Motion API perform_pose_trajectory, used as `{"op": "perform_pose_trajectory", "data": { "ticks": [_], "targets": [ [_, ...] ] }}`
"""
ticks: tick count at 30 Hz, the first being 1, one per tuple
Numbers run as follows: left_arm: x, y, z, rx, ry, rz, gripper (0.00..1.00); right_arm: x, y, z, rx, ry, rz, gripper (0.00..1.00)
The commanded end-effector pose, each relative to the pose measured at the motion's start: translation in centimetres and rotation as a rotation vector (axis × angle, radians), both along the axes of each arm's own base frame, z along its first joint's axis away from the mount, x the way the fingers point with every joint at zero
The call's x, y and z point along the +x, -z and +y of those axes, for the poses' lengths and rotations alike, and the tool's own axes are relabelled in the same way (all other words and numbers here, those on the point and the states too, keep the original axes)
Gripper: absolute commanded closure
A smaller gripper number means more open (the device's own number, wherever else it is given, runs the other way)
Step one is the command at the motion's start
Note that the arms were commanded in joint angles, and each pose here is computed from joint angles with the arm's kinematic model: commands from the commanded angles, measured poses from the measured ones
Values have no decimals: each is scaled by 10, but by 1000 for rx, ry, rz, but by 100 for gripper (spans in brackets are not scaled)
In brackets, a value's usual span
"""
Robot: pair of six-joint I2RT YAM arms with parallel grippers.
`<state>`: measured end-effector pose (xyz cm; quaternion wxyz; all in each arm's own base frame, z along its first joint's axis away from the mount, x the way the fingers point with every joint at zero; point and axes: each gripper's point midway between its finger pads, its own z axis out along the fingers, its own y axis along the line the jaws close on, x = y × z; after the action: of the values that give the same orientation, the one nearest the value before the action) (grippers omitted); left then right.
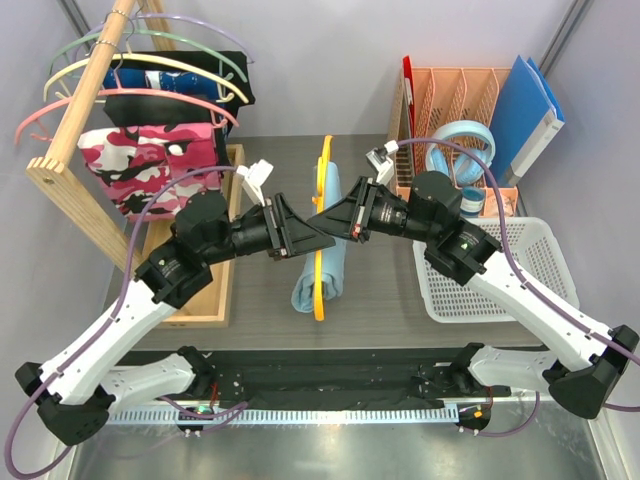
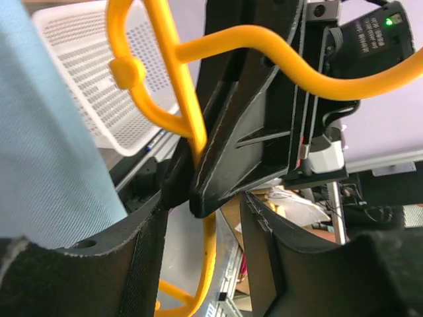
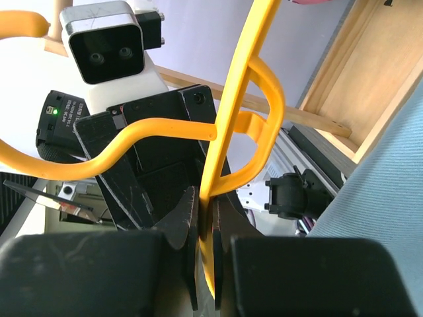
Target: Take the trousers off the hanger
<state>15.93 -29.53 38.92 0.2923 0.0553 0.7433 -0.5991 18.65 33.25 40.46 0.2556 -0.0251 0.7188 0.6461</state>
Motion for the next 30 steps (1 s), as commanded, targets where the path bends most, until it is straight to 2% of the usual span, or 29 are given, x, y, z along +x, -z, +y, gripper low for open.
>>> {"op": "perform_pose_trajectory", "data": {
  "ticks": [1, 8, 9, 10, 13, 15, 17, 21, 23, 25, 26, 30],
  "targets": [
    [-9, -26, -12, -121, 81, -17, 54, -20, -92, -11, 226, -36, -271, 99],
    [-15, -33, -13, -157, 100, -1, 79, -18, -90, -9, 221, -34, -273, 99],
    [-15, -35, -14, -167, 101, -1, 86, -17, -89, -9, 220, -31, -272, 98],
    [-15, -40, -14, -185, 102, -5, 100, -16, -86, -8, 214, -29, -267, 97],
    [-13, -56, -12, -212, 79, -10, 100, -7, -78, -11, 176, 15, -266, 86],
    [-3, -56, -10, -189, 22, 0, 100, 4, -72, -17, 139, 81, -274, 72],
    [4, -60, -3, -159, -46, 15, 100, 11, -57, -27, 48, 144, -290, 56],
    [21, -75, 6, -144, -161, -13, 100, 31, -39, -61, -118, 346, -325, 41],
    [25, -91, 9, -162, -185, -39, 100, 39, -30, -84, -204, 450, -348, 29],
    [31, -95, 5, -155, -192, -40, 100, 45, -20, -102, -280, 529, -357, 25],
    [32, -101, 5, -164, -194, -46, 100, 42, -19, -109, -298, 545, -371, 19],
    [44, -135, 9, -227, -254, -87, 100, 37, 0, -125, -430, 530, -485, 12]
  ]
}}
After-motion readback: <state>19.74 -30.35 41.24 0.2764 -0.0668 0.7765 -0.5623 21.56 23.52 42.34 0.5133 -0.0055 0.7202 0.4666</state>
